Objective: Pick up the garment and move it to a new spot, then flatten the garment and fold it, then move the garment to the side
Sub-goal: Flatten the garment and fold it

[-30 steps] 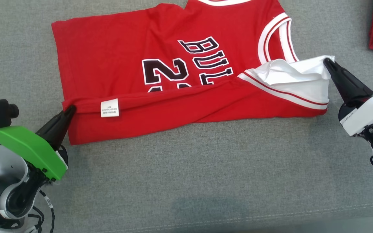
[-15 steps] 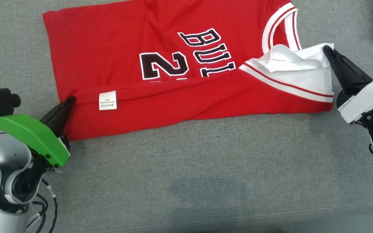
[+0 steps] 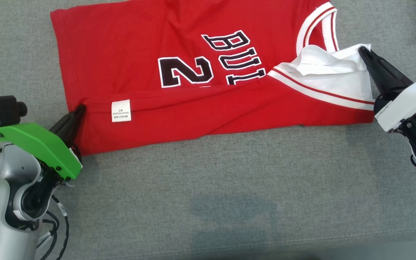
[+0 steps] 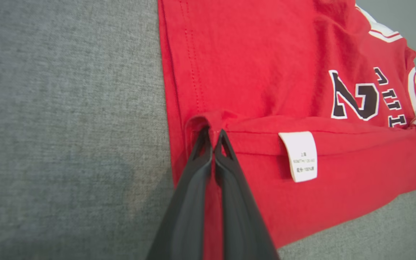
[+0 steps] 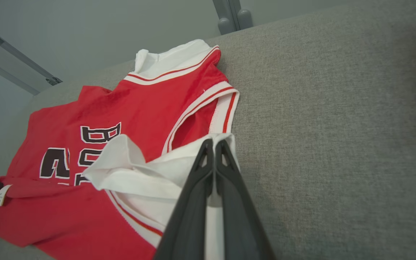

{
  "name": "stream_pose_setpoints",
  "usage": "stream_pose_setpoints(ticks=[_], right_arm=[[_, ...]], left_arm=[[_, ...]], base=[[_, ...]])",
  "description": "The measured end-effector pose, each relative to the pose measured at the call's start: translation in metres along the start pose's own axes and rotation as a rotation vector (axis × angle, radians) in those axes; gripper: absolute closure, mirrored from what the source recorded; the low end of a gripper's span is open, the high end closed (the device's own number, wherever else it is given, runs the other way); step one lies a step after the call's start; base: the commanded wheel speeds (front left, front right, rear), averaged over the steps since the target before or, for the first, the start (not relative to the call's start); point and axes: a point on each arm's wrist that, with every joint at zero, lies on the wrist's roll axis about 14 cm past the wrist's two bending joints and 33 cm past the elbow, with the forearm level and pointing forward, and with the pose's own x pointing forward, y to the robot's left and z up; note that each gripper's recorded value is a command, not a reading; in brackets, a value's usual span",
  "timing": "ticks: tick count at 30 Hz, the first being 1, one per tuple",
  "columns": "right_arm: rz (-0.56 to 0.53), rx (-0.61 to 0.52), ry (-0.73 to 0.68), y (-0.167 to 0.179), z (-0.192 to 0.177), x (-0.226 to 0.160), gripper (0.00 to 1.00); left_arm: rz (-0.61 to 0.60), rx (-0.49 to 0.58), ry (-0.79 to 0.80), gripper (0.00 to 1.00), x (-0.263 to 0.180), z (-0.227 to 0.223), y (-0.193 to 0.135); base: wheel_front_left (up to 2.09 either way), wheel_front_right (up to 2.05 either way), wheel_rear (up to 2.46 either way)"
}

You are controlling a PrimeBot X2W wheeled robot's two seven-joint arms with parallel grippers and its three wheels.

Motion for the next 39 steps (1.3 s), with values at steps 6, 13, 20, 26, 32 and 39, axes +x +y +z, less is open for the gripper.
stream_pose_setpoints(ticks=[6, 13, 20, 26, 32, 39], right_arm=[[-0.014, -0.024, -0.023, -0.004, 0.005, 0.002, 0.0], [-0.041, -0.047, -0.121, -0.009, 0.026, -0.004, 0.0], [-0.044, -0.105, -0.214, -0.004, 0.04, -0.02, 0.0], [-0.083, -0.222, -0.249, -0.006, 0.031, -0.048, 0.0], [-0.113, -0.254, -0.302, 0.0, 0.026, -0.074, 0.0], [-0.133, -0.24, -0.314, 0.009, 0.005, -0.105, 0.0]], left_arm=[[0.014, 0.016, -0.031, 0.0, 0.002, 0.007, 0.002], [0.052, 0.035, -0.131, 0.0, -0.006, 0.027, 0.011], [0.041, 0.051, -0.283, 0.0, -0.022, 0.052, -0.001], [0.034, 0.085, -0.387, 0.0, -0.047, 0.053, -0.007], [0.035, 0.128, -0.434, 0.0, -0.069, 0.038, -0.011], [0.031, 0.159, -0.48, 0.0, -0.091, 0.021, -0.017]], base=[[0.0, 0.0, 0.0], [0.0, 0.0, 0.0], [0.0, 0.0, 0.0], [0.0, 0.0, 0.0], [0.0, 0.0, 0.0], [0.0, 0.0, 0.0]])
